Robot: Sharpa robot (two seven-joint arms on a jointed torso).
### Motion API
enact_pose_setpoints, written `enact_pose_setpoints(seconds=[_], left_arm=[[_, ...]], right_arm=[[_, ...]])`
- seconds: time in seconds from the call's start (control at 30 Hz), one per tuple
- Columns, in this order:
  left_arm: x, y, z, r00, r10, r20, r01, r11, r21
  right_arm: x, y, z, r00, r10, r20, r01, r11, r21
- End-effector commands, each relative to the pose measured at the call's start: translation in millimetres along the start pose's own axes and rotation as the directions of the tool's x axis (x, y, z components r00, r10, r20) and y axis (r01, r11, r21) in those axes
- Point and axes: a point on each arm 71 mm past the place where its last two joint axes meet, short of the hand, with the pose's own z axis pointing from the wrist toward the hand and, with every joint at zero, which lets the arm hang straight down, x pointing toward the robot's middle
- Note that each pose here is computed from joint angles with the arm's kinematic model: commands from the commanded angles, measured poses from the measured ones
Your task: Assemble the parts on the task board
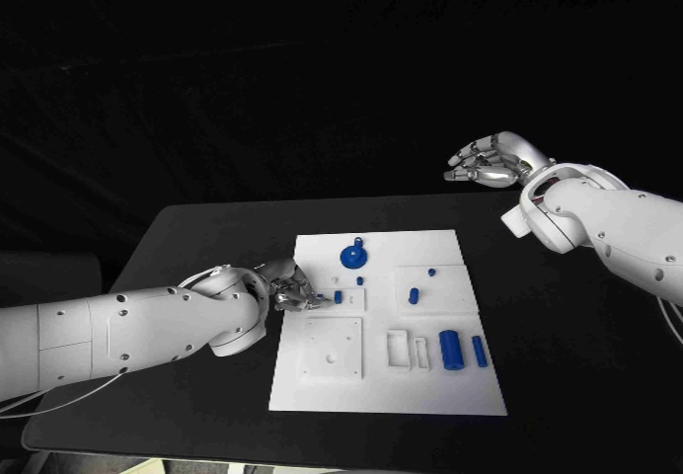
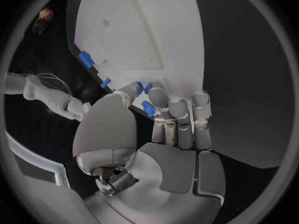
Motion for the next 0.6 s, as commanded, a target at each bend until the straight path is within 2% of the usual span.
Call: enact_pose_setpoints(seconds=[0.03, 0.27, 0.33, 0.6], left_arm=[[-0.7, 1.1, -0.9, 0.998, -0.049, -0.028, 0.049, 0.999, -0.004], [-10.2, 4.6, -2.2, 0.996, -0.079, -0.041, 0.078, 0.997, -0.019], [-16.3, 2.5, -1.2, 0.995, -0.099, -0.031, 0.098, 0.995, -0.018], [-32.6, 6.0, -2.5, 0.975, -0.217, -0.043, 0.214, 0.975, -0.055]], right_arm=[[1.2, 0.2, -0.2, 1.0, 0.003, -0.012, -0.003, 1.0, -0.008], [1.6, -0.2, -0.4, 1.0, 0.003, -0.013, -0.003, 1.0, -0.008], [1.9, -0.4, -0.5, 1.0, 0.004, -0.013, -0.004, 1.0, -0.008], [2.7, -1.9, -1.1, 1.0, 0.005, -0.014, -0.005, 1.0, -0.004]])
